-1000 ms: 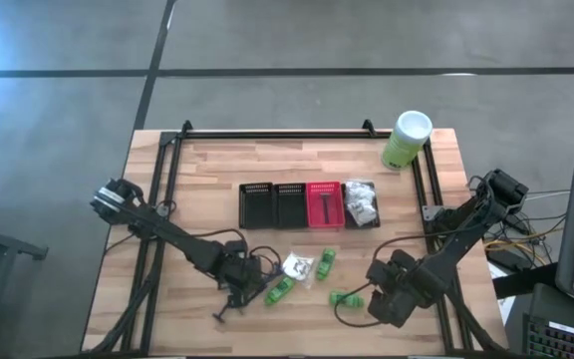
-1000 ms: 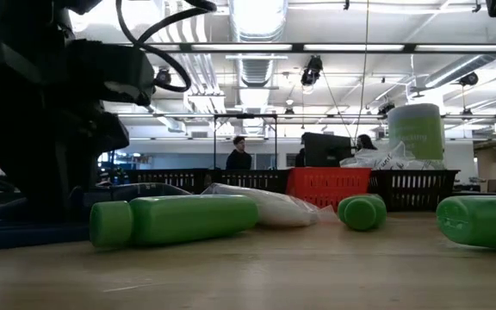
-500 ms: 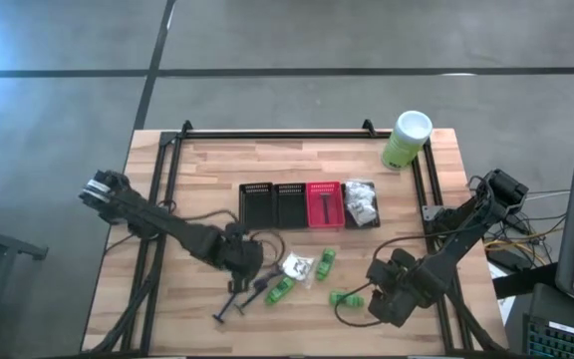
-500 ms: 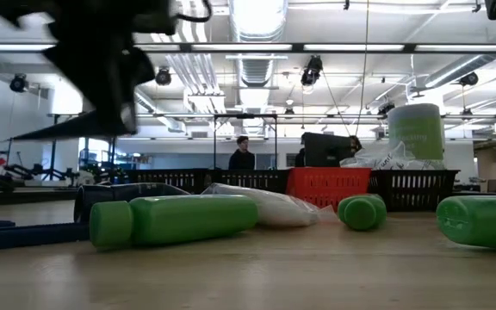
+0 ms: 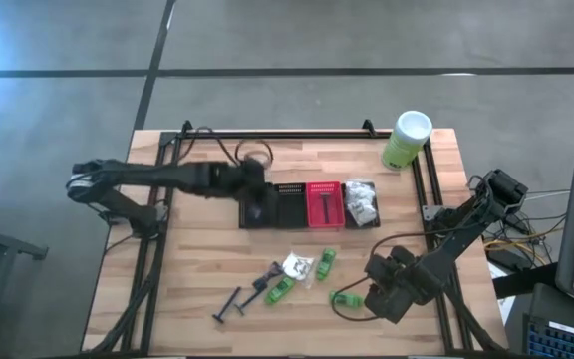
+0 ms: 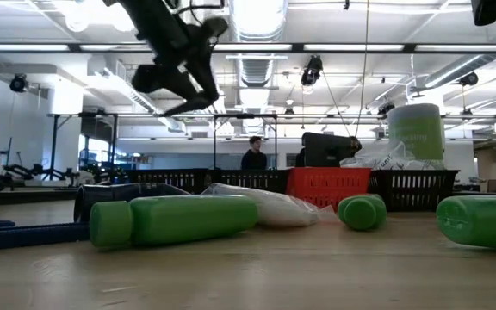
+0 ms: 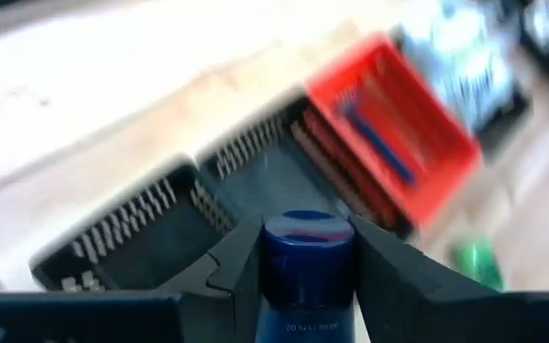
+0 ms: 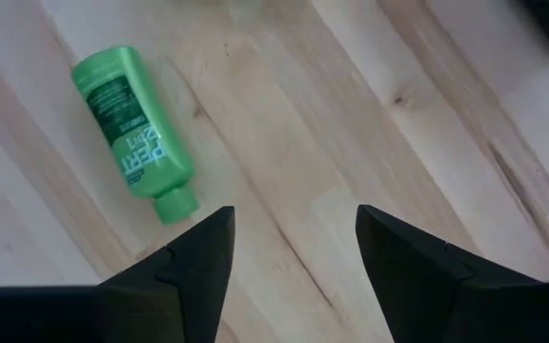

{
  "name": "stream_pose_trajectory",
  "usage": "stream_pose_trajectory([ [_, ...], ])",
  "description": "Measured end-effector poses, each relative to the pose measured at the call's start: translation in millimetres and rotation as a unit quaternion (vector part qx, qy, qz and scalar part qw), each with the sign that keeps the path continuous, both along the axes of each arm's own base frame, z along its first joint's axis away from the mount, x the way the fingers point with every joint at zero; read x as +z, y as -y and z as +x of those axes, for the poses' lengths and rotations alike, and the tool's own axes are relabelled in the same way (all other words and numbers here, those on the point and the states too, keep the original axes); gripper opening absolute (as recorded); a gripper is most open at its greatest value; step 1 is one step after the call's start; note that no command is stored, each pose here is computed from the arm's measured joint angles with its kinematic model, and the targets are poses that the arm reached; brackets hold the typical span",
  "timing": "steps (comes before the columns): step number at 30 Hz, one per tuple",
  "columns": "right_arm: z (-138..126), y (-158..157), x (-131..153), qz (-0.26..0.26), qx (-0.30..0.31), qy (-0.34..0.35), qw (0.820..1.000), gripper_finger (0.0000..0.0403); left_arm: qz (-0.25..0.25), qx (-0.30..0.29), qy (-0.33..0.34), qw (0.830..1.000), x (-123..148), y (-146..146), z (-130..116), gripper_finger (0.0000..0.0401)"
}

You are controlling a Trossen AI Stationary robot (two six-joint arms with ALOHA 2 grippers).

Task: Pick & Place Travel size toiletries
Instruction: Put the blue shave cream into the left black basket

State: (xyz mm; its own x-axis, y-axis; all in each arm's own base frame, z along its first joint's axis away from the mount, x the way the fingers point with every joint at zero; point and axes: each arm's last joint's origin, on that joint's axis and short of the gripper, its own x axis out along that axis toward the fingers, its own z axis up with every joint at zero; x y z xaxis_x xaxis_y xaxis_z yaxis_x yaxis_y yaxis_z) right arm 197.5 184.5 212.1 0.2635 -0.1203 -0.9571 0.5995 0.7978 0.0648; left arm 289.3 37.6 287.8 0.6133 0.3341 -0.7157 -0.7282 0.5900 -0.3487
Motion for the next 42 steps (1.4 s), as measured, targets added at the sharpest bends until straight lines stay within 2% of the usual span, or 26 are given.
stream_pose_trajectory([
  [3,0,1,0,-0.004,-0.014,0.005,1.000,0.0217,0.001,0.038,0.013,0.999,-1,-23,2,0.0136],
  [7,0,1,0,-0.001,-0.030,0.007,1.000,0.0225,-0.010,0.065,-0.012,0.998,-16,-39,5,0.0137],
  [17,0,2,0,0.000,-0.071,0.023,0.997,0.0241,-0.039,0.115,-0.053,0.991,-60,-36,5,0.0137],
  [22,0,2,-1,-0.002,-0.075,0.025,0.997,0.0247,-0.042,0.159,-0.035,0.986,-79,-36,-1,0.0138],
  [26,0,3,-2,-0.008,-0.075,0.028,0.997,0.0249,-0.054,0.160,-0.006,0.986,-87,-36,-1,0.0138],
  [30,-1,4,-4,-0.011,-0.075,0.026,0.997,0.0242,-0.062,0.157,-0.012,0.986,-93,-32,-3,0.0142],
  [35,-2,4,-5,-0.014,-0.073,0.024,0.997,0.0229,-0.083,0.172,-0.023,0.981,-102,-28,-8,0.0170],
  [42,-2,4,-5,-0.016,-0.061,0.021,0.998,0.0228,-0.095,0.151,-0.022,0.984,-98,-21,-5,0.0211],
])
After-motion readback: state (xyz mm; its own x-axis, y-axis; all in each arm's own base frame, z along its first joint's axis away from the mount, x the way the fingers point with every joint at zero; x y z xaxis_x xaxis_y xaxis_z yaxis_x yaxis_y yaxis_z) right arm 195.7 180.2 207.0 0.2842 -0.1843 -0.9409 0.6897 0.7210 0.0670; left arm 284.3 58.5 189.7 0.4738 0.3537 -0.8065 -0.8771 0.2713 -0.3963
